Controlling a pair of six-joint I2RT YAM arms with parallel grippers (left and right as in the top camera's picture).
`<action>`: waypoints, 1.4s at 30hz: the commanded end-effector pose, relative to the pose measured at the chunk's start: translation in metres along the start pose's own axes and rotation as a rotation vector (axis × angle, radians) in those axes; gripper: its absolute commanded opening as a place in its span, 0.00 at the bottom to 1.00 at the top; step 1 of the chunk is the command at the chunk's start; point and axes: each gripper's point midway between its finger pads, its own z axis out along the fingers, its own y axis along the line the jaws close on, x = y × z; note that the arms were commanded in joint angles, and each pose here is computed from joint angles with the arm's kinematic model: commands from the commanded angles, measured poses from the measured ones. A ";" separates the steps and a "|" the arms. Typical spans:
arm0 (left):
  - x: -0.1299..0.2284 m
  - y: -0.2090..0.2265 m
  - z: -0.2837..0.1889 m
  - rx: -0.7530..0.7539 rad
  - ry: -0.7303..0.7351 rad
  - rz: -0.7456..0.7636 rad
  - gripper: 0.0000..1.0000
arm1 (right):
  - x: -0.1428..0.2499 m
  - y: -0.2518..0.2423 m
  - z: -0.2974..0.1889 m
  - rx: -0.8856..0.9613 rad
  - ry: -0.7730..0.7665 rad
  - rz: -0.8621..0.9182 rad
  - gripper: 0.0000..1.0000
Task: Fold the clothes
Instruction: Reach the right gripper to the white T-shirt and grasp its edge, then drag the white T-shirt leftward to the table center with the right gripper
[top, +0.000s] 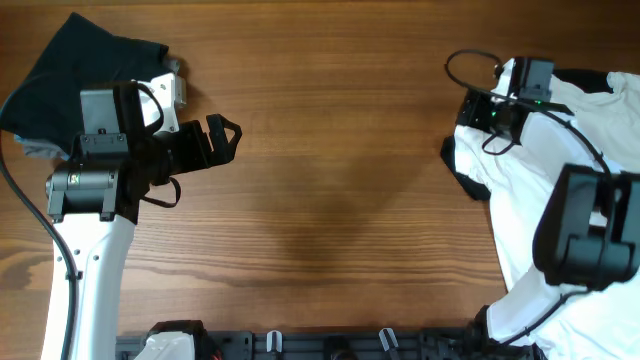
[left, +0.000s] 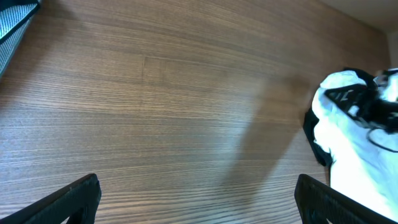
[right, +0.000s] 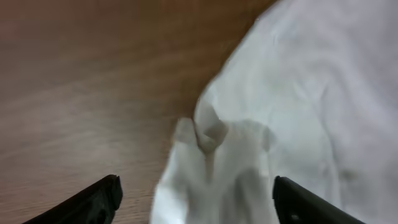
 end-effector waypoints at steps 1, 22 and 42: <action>-0.007 -0.004 -0.003 0.014 -0.015 -0.001 1.00 | 0.016 -0.015 0.018 0.072 0.041 0.040 0.74; -0.007 -0.004 -0.003 0.013 -0.015 -0.002 1.00 | -0.043 -0.018 -0.049 0.052 -0.161 0.063 0.04; -0.061 -0.038 -0.084 0.055 -0.292 0.086 1.00 | -0.084 0.155 -0.303 -0.615 -0.588 -0.175 0.04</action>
